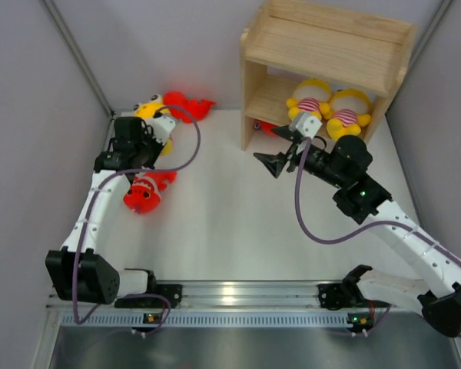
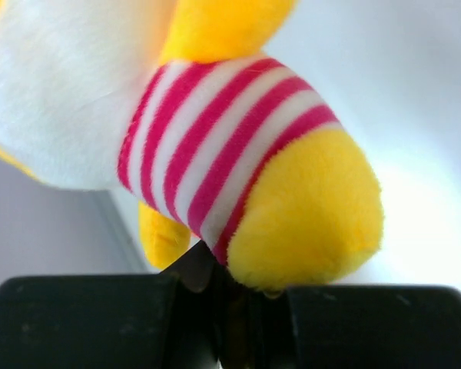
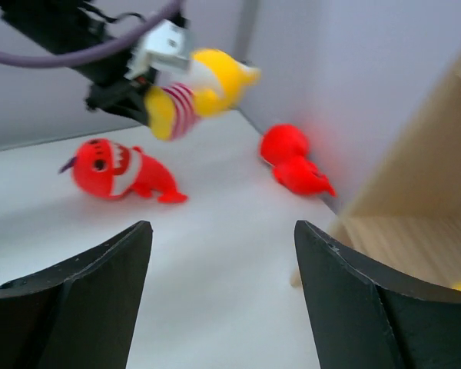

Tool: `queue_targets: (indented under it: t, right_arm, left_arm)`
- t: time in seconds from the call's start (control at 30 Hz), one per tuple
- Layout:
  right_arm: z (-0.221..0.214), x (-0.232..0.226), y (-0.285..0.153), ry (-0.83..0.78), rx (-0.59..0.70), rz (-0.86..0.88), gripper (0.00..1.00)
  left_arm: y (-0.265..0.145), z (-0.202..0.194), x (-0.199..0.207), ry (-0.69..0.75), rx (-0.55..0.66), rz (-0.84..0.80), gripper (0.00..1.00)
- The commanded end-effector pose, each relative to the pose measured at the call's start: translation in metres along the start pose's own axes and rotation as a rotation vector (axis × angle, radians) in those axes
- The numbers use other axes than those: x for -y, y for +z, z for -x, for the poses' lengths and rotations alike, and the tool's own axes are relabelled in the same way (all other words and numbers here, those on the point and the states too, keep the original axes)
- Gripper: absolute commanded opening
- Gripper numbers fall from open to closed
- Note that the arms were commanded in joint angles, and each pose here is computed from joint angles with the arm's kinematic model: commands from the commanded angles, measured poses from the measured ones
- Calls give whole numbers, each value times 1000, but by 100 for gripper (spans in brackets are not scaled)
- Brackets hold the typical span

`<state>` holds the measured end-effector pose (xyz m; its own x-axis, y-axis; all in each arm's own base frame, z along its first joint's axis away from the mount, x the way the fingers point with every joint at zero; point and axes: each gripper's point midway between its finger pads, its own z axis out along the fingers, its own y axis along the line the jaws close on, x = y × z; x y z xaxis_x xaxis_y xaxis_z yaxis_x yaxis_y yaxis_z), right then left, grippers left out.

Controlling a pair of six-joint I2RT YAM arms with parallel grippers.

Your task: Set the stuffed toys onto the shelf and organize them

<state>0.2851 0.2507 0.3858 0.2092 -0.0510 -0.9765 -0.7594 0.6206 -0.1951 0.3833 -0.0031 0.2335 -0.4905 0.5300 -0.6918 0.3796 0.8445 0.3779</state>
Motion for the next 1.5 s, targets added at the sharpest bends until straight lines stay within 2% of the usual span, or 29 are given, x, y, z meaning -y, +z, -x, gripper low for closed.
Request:
queue_targets:
  t: [0.0, 0.17, 0.2, 0.3, 0.33, 0.5, 0.83, 0.93, 0.97, 1.03, 1.07, 1.1, 1.13, 1.17, 1.2, 1.27, 1.3, 1.33, 1.37, 1.4, 1.47]
  right_arm:
    - [28, -63, 19, -126, 101, 313, 75]
    - [10, -105, 59, -51, 113, 472, 79]
    - [8, -110, 63, -46, 119, 478, 79]
    - [9, -131, 74, -46, 175, 499, 79]
    - [17, -140, 75, -67, 216, 507, 79]
    - [30, -158, 93, -98, 247, 486, 79]
    - [-17, -169, 136, -54, 111, 485, 76]
    - [-23, -179, 142, -49, 100, 516, 65]
    - [-27, -183, 144, -47, 92, 528, 48]
    - [-25, -190, 143, -48, 96, 550, 31]
    - [-24, -193, 140, -52, 98, 559, 13]
    - [-25, -192, 138, -53, 95, 556, 6]
    - [-26, -191, 136, -60, 87, 550, 0]
    - [-29, -184, 131, -67, 70, 513, 0]
    - [-32, -180, 129, -80, 58, 490, 0]
    - [-37, -162, 118, -112, 29, 418, 0]
    - [-39, -148, 114, -112, 18, 386, 0]
    - [-30, -137, 105, -89, 29, 366, 0]
    - [-38, -130, 99, -67, 11, 368, 0]
    - [-41, -104, 95, -55, 1, 318, 0]
    - [-39, -80, 81, -35, 4, 269, 0]
  left_arm:
    - [-26, 1, 69, 117, 62, -222, 0]
    - [-70, 21, 106, 100, 160, -339, 0]
    - [-80, 27, 118, 94, 203, -408, 0]
    - [-107, 35, 126, 85, 287, -454, 0]
    - [-111, 36, 128, 84, 300, -462, 0]
    - [-114, 25, 133, 87, 276, -475, 0]
    - [-133, 36, 133, 95, 333, -491, 0]
    - [-138, 38, 138, 93, 346, -527, 0]
    - [-139, 39, 139, 95, 348, -531, 0]
    - [-139, 39, 138, 98, 347, -525, 0]
    - [-138, 38, 136, 96, 342, -516, 0]
    - [-137, 38, 133, 91, 334, -496, 0]
    - [-136, 38, 130, 87, 328, -480, 8]
    - [-137, 40, 126, 77, 327, -460, 34]
    - [-136, 39, 119, 68, 313, -419, 50]
    - [-140, 42, 108, 50, 312, -364, 71]
    - [-140, 42, 102, 41, 304, -329, 87]
    - [-140, 40, 91, 33, 289, -268, 92]
    - [-141, 38, 84, 26, 278, -227, 96]
    - [-142, 35, 78, 21, 269, -193, 98]
    - [-140, 26, 61, 18, 225, -93, 99]
